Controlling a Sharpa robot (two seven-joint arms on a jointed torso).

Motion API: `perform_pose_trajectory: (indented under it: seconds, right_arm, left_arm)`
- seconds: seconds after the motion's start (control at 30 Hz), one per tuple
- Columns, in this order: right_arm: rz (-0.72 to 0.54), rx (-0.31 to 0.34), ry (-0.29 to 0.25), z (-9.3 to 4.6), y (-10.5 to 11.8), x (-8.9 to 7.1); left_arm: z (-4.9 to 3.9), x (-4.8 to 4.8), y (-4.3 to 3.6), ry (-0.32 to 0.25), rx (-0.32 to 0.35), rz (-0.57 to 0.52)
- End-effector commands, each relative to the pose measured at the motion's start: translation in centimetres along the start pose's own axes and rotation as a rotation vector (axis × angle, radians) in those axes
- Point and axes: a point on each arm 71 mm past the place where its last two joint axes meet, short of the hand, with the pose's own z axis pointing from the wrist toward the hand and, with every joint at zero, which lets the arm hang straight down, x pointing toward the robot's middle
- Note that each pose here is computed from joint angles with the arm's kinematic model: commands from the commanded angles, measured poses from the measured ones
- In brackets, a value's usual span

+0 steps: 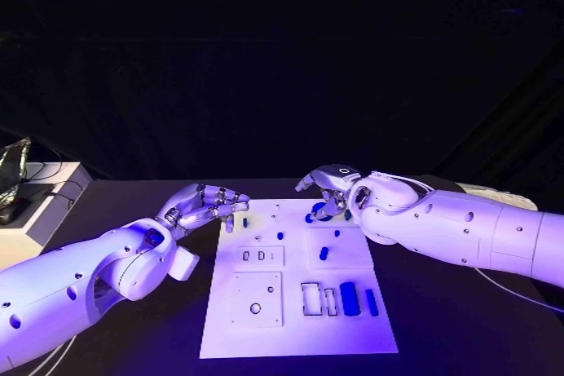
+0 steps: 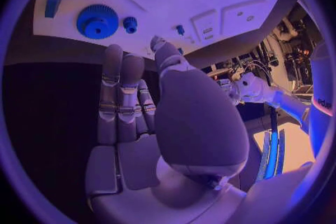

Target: Assemble the parts on the task board

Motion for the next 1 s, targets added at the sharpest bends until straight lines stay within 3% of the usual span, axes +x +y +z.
perform_pose_trajectory:
  seconds: [0.03, 0.47, 0.77, 1.0]
  right_arm:
    - [-0.024, 0.015, 0.004, -0.2, -0.2, 0.2]
    - [0.031, 0.025, 0.012, -0.5, -0.7, 0.7]
    - [0.035, 0.048, -0.024, -0.2, -1.1, 0.9]
    - [0.028, 0.048, -0.010, -0.1, -0.9, 1.6]
  left_arm:
    - [0.08, 0.01, -0.16, -0.001, 0.020, -0.001]
    - [0.17, -0.22, 0.15, -0.004, 0.007, -0.011]
    - [0.24, 0.03, 0.14, 0.010, 0.004, -0.018]
    - [0.27, 0.14, 0.14, 0.014, 0.003, -0.020]
